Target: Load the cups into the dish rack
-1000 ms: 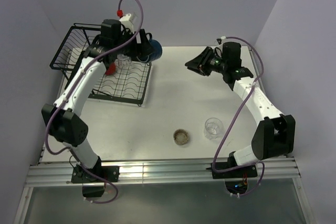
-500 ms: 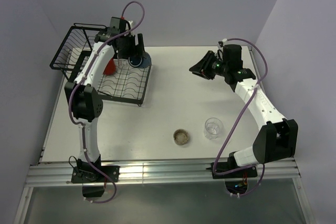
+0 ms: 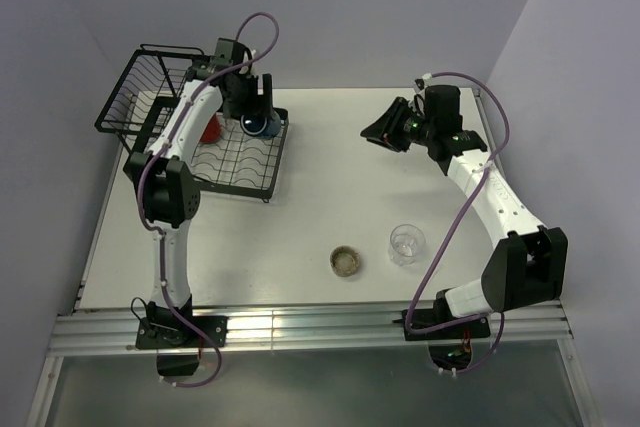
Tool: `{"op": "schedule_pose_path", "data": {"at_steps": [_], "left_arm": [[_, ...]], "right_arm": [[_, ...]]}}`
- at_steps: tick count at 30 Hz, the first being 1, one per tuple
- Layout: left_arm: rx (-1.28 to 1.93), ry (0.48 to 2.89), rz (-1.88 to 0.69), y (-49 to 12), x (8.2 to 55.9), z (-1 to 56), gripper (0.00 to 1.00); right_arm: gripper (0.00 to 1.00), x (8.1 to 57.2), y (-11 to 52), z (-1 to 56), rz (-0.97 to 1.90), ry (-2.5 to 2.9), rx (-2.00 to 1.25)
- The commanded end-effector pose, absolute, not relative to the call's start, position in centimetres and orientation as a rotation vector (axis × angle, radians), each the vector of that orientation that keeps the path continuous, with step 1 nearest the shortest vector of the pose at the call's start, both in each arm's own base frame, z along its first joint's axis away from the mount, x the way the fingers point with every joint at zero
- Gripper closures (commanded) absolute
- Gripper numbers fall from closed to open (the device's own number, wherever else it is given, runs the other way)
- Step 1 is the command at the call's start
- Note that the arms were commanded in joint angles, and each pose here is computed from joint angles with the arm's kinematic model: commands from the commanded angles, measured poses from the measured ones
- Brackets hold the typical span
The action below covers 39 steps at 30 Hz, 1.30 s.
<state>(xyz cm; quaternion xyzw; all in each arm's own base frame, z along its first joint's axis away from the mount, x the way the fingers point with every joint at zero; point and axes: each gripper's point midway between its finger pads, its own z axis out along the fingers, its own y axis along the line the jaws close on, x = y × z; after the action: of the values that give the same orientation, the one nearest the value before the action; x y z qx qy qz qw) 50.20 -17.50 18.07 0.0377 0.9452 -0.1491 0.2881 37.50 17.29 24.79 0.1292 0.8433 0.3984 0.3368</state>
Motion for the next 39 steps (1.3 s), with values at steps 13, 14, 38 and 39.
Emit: {"op": "schedule_pose_path", "data": {"at_steps": [13,14,38,39], "left_arm": [[0.161,2.514,-0.353,-17.3,51.7,17.3,1.00],[0.160,2.522,-0.352,-17.3,51.6,17.0,1.00],[0.091,2.559,-0.271,-17.2,53.0,12.8,0.77],[0.086,2.553,-0.271,-17.5,53.1,12.8,0.74]], "right_arm": [[0.64,37.7,17.3,25.0,1.045,2.163,0.296],[0.64,37.7,17.3,25.0,1.044,2.164,0.295],[0.64,38.2,17.2,23.6,1.019,2.192,0.308],[0.64,38.2,17.1,23.6,1.013,2.194,0.311]]}}
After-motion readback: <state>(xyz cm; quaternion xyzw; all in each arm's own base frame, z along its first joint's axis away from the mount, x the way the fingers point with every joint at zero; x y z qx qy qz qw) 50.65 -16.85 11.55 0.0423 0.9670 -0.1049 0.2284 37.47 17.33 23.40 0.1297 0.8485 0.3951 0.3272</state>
